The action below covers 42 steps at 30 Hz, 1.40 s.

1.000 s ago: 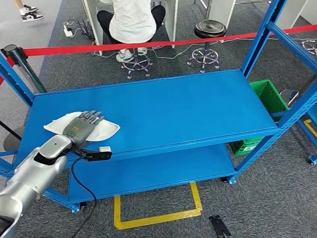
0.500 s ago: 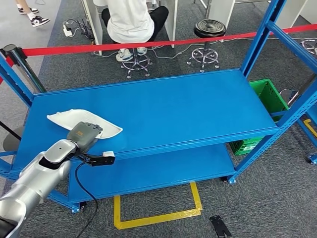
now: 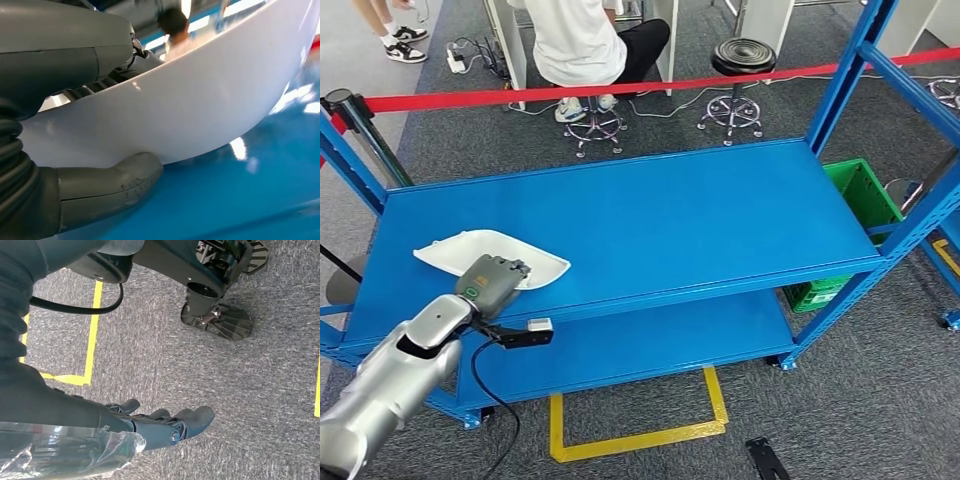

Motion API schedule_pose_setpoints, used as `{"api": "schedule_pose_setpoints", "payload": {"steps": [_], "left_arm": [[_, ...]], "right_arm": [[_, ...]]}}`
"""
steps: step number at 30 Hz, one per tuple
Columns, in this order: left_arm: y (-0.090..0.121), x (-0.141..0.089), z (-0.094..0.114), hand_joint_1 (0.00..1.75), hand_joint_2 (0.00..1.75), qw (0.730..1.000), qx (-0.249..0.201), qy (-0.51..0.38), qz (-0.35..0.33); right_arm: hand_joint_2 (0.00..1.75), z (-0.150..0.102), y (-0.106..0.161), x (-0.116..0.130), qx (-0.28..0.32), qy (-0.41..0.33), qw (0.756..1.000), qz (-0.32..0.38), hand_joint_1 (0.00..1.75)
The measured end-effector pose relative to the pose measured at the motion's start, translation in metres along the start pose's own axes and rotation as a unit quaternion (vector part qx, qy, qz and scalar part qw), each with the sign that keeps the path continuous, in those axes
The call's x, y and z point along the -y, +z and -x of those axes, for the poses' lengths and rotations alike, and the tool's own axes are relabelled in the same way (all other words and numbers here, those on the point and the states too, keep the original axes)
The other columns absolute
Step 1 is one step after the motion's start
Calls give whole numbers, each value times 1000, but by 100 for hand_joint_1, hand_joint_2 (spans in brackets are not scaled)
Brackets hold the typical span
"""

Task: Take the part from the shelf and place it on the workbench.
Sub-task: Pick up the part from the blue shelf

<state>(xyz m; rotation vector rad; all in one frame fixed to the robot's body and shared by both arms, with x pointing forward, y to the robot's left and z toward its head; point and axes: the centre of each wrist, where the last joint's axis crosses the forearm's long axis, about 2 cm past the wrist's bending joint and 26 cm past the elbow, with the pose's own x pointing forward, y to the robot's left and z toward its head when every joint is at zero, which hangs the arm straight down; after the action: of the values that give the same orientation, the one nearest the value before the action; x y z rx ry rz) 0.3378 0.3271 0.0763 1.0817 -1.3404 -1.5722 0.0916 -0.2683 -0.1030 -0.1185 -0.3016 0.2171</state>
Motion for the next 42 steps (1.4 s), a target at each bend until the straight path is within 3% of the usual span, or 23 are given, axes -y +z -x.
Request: {"api": "schedule_pose_setpoints", "payload": {"steps": [9, 14, 23, 27, 32, 42], "left_arm": [[45, -23, -54, 175, 175, 981, 54, 70, -174], [70, -34, -85, 175, 175, 955, 90, 131, -250], [107, -42, -108, 175, 175, 916, 106, 181, -341], [126, -38, -126, 175, 175, 907, 104, 198, -356], [135, -36, -145, 175, 175, 906, 97, 214, -353], [127, -45, -175, 175, 175, 905, 101, 208, -357]], "right_arm": [[175, 18, 1, 4, 4, -32, 999, 7, 0], [175, 36, 2, 10, -2, -61, 998, 11, 0], [175, 48, 3, 16, -3, -123, 992, 8, 0], [175, 55, 4, 19, 27, -165, 986, -4, 0], [175, 68, 6, 25, 39, -174, 984, 3, 0], [175, 80, 8, 35, 24, -178, 982, 54, 0]]}}
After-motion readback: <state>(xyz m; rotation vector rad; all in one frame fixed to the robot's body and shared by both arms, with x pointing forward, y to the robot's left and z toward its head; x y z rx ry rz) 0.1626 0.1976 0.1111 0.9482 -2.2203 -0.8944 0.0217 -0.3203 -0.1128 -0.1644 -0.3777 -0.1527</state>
